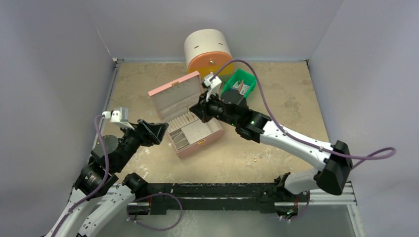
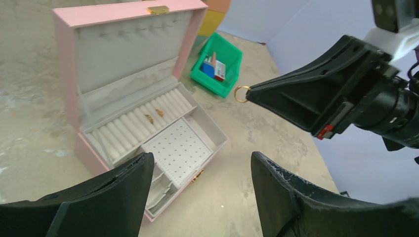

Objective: Organize the mixed jewelry

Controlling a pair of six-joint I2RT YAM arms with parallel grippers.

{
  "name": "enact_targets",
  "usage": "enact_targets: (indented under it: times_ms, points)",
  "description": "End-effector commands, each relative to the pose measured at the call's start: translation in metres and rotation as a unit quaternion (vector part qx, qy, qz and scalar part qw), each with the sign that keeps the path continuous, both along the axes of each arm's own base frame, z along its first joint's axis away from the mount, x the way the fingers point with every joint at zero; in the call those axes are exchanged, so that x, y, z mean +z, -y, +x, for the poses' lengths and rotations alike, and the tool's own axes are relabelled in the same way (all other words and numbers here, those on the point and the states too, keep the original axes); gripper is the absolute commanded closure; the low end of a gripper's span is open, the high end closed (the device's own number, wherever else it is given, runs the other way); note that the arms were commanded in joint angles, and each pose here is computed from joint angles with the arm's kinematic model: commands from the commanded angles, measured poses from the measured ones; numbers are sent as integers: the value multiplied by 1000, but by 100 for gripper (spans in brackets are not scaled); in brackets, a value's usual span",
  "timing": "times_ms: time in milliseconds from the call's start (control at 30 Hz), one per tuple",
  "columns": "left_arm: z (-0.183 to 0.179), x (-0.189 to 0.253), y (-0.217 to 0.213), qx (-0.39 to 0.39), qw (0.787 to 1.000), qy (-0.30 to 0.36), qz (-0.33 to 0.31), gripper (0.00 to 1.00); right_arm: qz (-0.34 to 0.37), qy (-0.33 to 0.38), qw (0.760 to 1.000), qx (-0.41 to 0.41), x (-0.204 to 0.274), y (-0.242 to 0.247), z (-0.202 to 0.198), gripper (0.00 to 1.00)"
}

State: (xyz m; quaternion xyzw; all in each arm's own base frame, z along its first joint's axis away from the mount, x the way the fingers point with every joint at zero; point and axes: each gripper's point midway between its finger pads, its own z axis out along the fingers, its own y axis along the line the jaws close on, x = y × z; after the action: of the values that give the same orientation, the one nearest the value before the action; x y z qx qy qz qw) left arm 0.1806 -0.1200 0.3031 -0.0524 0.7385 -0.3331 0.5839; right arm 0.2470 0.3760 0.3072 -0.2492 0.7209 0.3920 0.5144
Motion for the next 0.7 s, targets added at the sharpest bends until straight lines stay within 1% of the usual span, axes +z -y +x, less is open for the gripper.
enact_targets:
  times_ms: [0, 133, 333, 667]
  points:
    - [6, 9, -21, 55, 998, 15, 11, 28, -94, -2, 994, -56, -36, 4, 31, 100]
    - [9, 4, -31, 84, 996, 11, 16, 28, -135, -23, 989, -61, -65, -8, 44, 100]
    - [9, 0, -31, 83, 996, 9, 19, 28, -171, -48, 982, -67, -103, -25, 60, 100]
    - [10, 0, -29, 79, 997, 10, 18, 28, -200, -68, 975, -72, -143, -49, 79, 100]
